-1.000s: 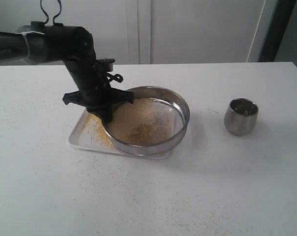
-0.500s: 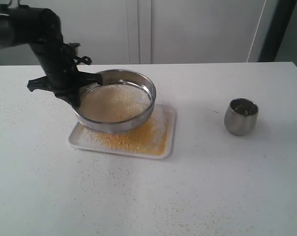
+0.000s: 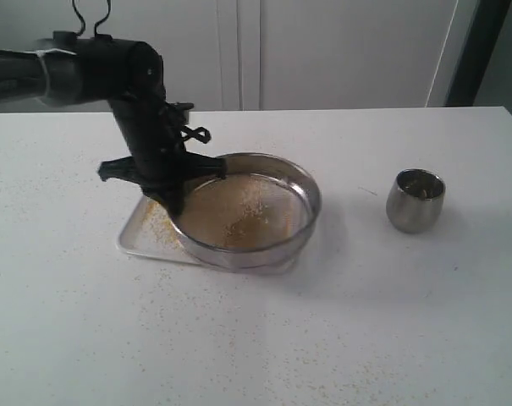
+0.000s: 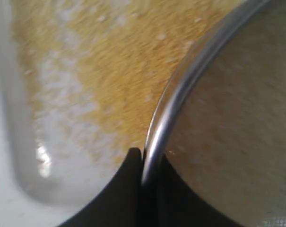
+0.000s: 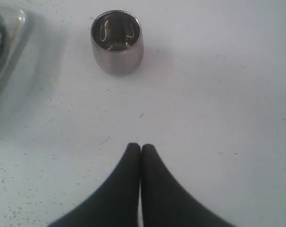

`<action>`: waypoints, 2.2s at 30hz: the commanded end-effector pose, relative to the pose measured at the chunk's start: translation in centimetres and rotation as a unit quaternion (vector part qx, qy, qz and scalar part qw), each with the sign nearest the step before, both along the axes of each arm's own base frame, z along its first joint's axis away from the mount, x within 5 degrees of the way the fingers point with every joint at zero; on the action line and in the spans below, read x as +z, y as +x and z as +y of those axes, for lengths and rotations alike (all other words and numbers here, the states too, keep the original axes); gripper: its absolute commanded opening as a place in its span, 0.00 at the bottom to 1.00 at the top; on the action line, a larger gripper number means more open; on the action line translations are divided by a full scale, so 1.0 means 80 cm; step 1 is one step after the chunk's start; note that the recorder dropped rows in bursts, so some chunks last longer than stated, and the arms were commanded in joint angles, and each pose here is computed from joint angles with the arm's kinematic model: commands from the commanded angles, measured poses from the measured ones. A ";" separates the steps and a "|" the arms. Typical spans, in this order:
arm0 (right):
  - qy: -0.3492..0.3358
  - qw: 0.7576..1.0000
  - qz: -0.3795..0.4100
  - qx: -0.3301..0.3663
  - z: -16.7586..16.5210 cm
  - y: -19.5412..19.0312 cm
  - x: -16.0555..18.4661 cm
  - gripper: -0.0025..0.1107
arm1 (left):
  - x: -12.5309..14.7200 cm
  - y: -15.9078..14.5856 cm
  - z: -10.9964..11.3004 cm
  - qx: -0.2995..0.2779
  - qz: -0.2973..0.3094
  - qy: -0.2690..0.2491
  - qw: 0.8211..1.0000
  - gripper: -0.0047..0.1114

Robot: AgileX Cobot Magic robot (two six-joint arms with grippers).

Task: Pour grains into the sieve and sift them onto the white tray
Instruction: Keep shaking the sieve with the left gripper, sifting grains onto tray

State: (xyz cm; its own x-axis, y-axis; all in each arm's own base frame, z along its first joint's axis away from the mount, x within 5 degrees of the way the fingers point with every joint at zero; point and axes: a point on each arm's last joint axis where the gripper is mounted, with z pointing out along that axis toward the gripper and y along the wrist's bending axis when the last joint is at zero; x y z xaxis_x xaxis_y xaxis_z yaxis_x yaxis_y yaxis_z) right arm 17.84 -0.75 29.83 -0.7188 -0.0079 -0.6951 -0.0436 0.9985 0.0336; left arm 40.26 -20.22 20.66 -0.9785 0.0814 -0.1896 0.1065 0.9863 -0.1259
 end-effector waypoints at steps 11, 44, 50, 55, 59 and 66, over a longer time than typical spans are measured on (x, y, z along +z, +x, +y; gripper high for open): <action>0.003 1.000 -0.005 -0.005 -0.001 -0.001 0.000 0.02 | 0.032 0.021 0.083 0.097 -0.033 -0.017 0.995 0.04; 0.003 1.000 -0.005 -0.005 -0.001 0.000 0.000 0.02 | 0.008 0.019 0.017 0.054 -0.030 -0.061 0.996 0.04; 0.002 1.000 -0.006 -0.005 -0.001 0.000 0.000 0.02 | 0.014 0.014 0.012 0.018 -0.036 -0.006 0.999 0.04; 0.002 1.000 -0.006 -0.005 -0.001 0.000 0.000 0.02 | 0.033 0.024 0.069 0.101 -0.013 -0.008 0.995 0.04; 0.002 1.000 -0.006 -0.005 -0.001 0.000 0.000 0.02 | 0.002 0.011 0.010 0.037 0.000 -0.062 0.997 0.04; 0.002 1.000 -0.006 -0.005 -0.001 0.000 0.000 0.02 | 0.036 0.022 0.053 0.037 -0.027 0.051 0.998 0.04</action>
State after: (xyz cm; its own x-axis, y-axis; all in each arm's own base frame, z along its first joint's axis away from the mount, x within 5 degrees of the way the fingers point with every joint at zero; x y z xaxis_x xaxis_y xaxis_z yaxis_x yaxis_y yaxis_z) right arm 17.84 -0.75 29.83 -0.7188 -0.0079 -0.6951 -0.0436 0.9985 0.0336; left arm 40.91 -20.06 20.78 -0.9745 0.1148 -0.1930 0.1409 0.9817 -0.1279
